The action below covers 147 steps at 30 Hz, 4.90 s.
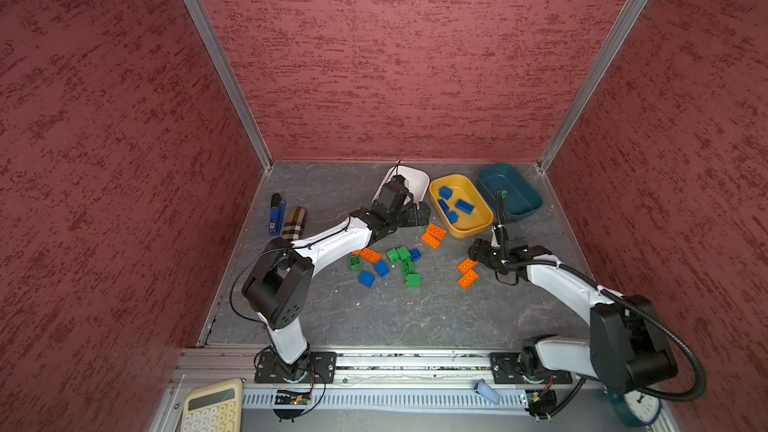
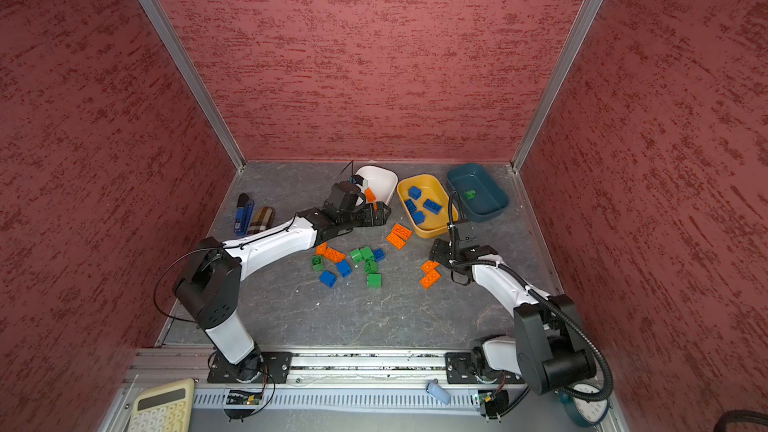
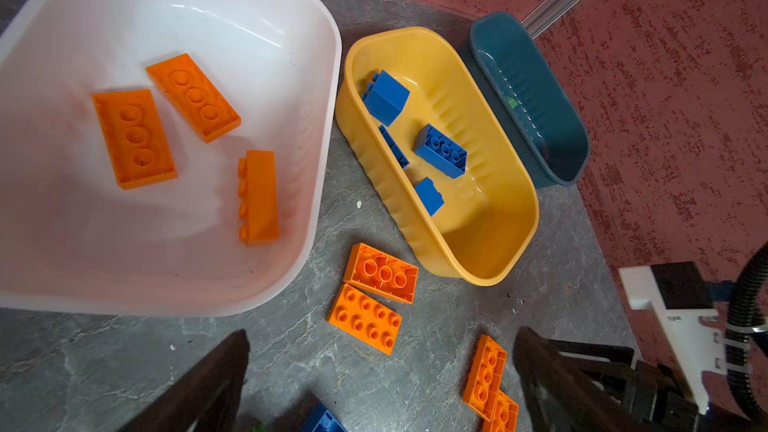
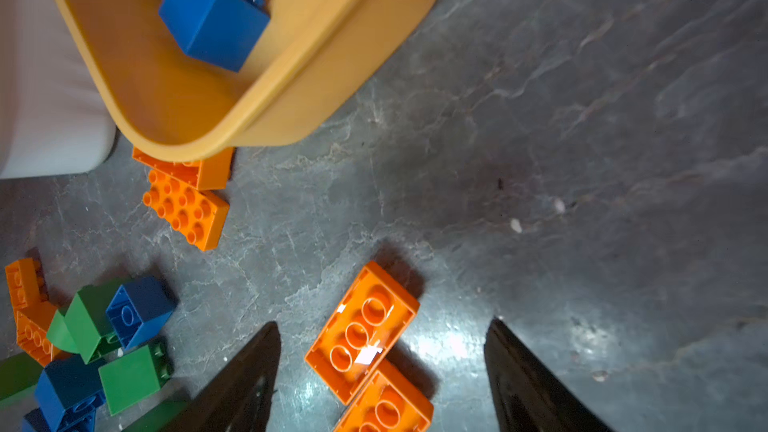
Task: Sort the legos into containers by color
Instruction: 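Move the right gripper down to the orange bricks beside the yellow tub, then grasp an orange brick beside the yellow tub with the right gripper, then carry the orange brick over the white tub with the right gripper, then release the orange brick into the white tub and return right gripper to pile, then grasp a green brick from the pile with the right gripper, then carry the green brick over the teal tub with right gripper while left lowers to pile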
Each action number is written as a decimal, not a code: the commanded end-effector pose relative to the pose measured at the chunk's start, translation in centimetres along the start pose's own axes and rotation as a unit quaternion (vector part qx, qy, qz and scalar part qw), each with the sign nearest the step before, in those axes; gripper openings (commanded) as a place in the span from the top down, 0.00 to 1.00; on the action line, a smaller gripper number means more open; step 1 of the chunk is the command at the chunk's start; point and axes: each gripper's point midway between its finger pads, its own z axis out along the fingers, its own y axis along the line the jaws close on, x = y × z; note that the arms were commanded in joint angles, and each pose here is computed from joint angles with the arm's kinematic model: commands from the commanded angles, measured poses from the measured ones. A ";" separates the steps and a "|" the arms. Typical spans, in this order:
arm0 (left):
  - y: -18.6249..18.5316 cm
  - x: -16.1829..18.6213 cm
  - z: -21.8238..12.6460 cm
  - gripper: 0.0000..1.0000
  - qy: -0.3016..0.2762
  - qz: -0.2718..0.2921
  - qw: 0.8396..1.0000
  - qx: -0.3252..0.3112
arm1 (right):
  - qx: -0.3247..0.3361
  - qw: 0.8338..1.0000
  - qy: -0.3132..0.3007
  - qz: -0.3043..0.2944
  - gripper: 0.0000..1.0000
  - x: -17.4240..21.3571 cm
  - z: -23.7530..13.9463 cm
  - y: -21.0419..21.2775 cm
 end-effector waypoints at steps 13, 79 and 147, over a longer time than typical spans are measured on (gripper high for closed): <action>-0.9 -0.4 0.2 0.01 -0.011 0.028 1.000 -0.001 | -0.003 0.998 0.067 0.009 0.23 1.9 2.9 2.2; 9.4 3.0 -7.1 0.00 0.011 -0.033 0.989 -0.144 | -0.133 0.937 -0.193 -0.258 0.43 -15.5 10.1 30.5; 12.2 12.1 -11.4 0.01 0.072 -0.168 0.950 -0.252 | 0.011 0.945 0.111 -0.306 0.54 14.1 3.9 13.8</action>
